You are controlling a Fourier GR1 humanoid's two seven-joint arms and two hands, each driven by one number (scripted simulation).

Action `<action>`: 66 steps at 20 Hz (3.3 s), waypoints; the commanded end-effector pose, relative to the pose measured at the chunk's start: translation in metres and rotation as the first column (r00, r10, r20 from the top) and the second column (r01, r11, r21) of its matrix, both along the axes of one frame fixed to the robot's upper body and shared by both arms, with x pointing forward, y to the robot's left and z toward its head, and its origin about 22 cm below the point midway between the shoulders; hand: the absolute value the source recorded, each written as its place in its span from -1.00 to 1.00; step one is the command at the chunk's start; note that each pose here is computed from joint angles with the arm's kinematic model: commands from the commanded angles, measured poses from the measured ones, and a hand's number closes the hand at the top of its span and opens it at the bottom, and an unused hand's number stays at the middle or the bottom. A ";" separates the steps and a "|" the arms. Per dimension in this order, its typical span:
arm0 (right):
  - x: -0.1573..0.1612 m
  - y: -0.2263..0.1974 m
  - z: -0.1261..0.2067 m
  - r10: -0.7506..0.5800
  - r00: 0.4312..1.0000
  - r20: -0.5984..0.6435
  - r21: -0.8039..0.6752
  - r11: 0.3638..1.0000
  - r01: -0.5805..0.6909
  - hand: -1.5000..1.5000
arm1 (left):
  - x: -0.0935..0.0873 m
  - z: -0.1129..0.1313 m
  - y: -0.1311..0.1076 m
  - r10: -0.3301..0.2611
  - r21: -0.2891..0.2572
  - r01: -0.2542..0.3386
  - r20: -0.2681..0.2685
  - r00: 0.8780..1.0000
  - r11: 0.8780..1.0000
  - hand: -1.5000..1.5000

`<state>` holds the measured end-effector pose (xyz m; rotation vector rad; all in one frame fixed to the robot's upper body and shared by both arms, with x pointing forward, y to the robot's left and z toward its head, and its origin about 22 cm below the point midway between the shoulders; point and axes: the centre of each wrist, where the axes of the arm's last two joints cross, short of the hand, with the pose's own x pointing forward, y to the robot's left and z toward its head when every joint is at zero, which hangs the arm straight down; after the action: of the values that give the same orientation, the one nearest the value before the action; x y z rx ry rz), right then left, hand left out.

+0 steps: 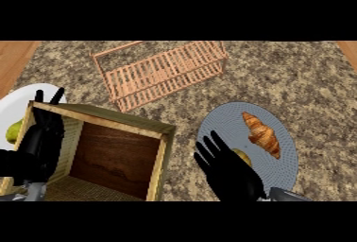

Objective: Pick the squash from the placemat and place it in the tiered shelf

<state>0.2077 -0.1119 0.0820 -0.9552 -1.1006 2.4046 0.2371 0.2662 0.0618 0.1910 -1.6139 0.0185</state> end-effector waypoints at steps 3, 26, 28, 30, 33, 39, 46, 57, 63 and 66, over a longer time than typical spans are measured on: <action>0.012 -0.022 -0.014 0.017 0.999 -0.043 0.010 1.000 -0.017 -1.00 | 0.007 -0.005 -0.008 0.040 0.009 -0.040 -0.005 0.999 0.999 0.00; 0.041 0.000 -0.068 0.050 0.999 -0.018 0.060 0.997 -0.049 1.00 | 0.015 -0.007 0.007 0.046 0.008 -0.046 -0.010 0.999 0.999 0.00; 0.024 0.023 -0.060 -0.141 0.985 -0.103 0.233 0.959 0.162 1.00 | 0.006 0.000 0.007 0.055 0.019 -0.054 -0.007 0.998 0.998 0.00; 0.016 0.039 -0.072 -0.300 0.925 -0.233 0.341 0.865 0.367 1.00 | 0.002 0.002 0.011 0.071 0.018 -0.071 0.001 0.997 0.997 0.00; 0.011 0.068 -0.067 -0.397 0.853 -0.338 0.444 0.732 0.517 1.00 | 0.002 0.007 0.013 0.061 0.012 -0.061 0.000 0.998 0.998 0.00; -0.008 0.089 -0.025 -0.344 0.825 -0.448 0.585 0.585 0.561 1.00 | 0.010 0.002 -0.001 0.037 0.014 -0.037 -0.013 0.999 0.999 0.00; -0.021 0.082 0.055 -0.277 0.851 -0.446 0.823 0.247 0.511 1.00 | 0.011 0.007 0.009 0.069 0.039 -0.069 0.000 0.998 0.997 0.00; 0.001 0.075 0.155 -0.482 0.813 -0.327 0.908 0.078 0.411 1.00 | 0.019 0.006 0.017 0.071 0.025 -0.071 -0.003 0.997 0.997 0.00; 0.039 0.078 0.165 -0.514 0.797 -0.317 0.919 0.040 0.392 1.00 | 0.018 -0.006 0.000 0.044 0.022 -0.044 0.007 0.999 0.999 0.00; 0.059 0.073 0.163 -0.530 0.776 -0.342 0.909 0.022 0.415 1.00 | 0.012 -0.001 0.005 0.043 0.024 -0.043 -0.001 0.999 0.999 0.00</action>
<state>0.2481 -0.0384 0.2385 -0.6915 -1.6841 0.7320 0.2468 0.2812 0.0917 0.2909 -1.6922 0.0065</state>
